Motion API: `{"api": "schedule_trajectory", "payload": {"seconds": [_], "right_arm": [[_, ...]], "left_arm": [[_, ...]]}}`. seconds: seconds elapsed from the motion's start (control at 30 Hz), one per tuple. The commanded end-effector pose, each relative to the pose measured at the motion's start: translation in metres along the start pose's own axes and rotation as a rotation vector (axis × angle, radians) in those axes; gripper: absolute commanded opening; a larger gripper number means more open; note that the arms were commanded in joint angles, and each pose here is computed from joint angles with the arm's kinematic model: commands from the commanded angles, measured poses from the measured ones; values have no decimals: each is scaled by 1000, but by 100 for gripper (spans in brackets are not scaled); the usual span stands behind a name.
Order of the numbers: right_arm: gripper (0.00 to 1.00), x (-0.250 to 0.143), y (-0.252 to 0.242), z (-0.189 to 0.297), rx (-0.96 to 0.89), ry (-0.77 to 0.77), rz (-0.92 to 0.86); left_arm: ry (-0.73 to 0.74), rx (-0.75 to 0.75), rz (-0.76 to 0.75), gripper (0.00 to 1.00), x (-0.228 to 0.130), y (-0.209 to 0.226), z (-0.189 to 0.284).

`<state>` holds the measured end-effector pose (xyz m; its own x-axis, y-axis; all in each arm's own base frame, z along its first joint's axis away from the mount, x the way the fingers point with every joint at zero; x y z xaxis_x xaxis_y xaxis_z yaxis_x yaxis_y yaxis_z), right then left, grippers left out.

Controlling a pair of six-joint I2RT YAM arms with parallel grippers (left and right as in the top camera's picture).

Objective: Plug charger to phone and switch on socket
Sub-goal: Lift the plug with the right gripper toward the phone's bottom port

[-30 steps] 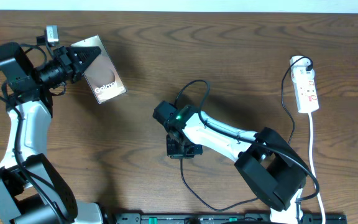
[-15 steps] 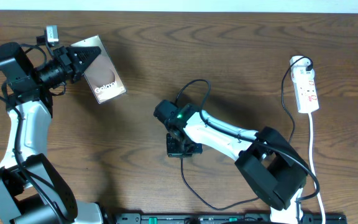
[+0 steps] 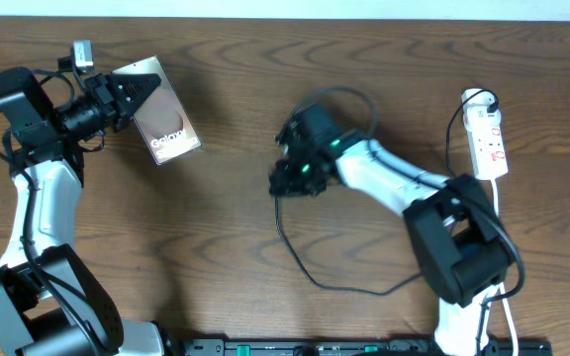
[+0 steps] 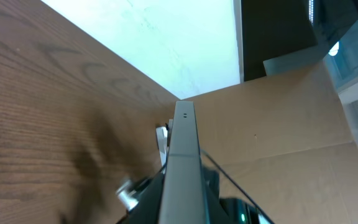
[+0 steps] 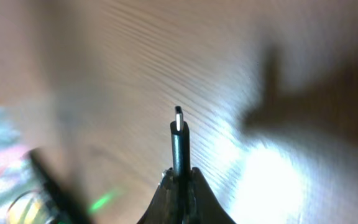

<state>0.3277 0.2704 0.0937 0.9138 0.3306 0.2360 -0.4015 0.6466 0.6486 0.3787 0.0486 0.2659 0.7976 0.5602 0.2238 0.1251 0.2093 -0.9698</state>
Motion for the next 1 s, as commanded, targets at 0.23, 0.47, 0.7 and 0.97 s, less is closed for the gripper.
{"api": "schedule_trajectory", "payload": {"seconds": [0.23,0.47,0.7,0.97], "right_arm": [[1,35,14,79,704,-249,501],[1,37,30,84,801,-271,633],[1,34,46,73,833,-199,572],[1,39,69,68,856,-167,598]], "left_arm": [[0,-17,-51,7,1,-14,3],[-9,-13,-34,7,2,-16,-2],[-7,-84,-110,8,4,-43,-17],[-16,-112,-136,7,3,-55,-27]]}}
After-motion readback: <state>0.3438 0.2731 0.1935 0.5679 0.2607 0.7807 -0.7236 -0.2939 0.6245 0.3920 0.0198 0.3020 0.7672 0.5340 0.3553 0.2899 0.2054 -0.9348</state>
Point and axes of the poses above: each gripper's point midway between its finger pads, its own z axis back along the fingers, its own y axis along the line the jaws close on, x = y × z, the point moved 7 cm from there along z, back along the fingers, and after that the axes turned 7 degrees about z, right-handed, at the moved point
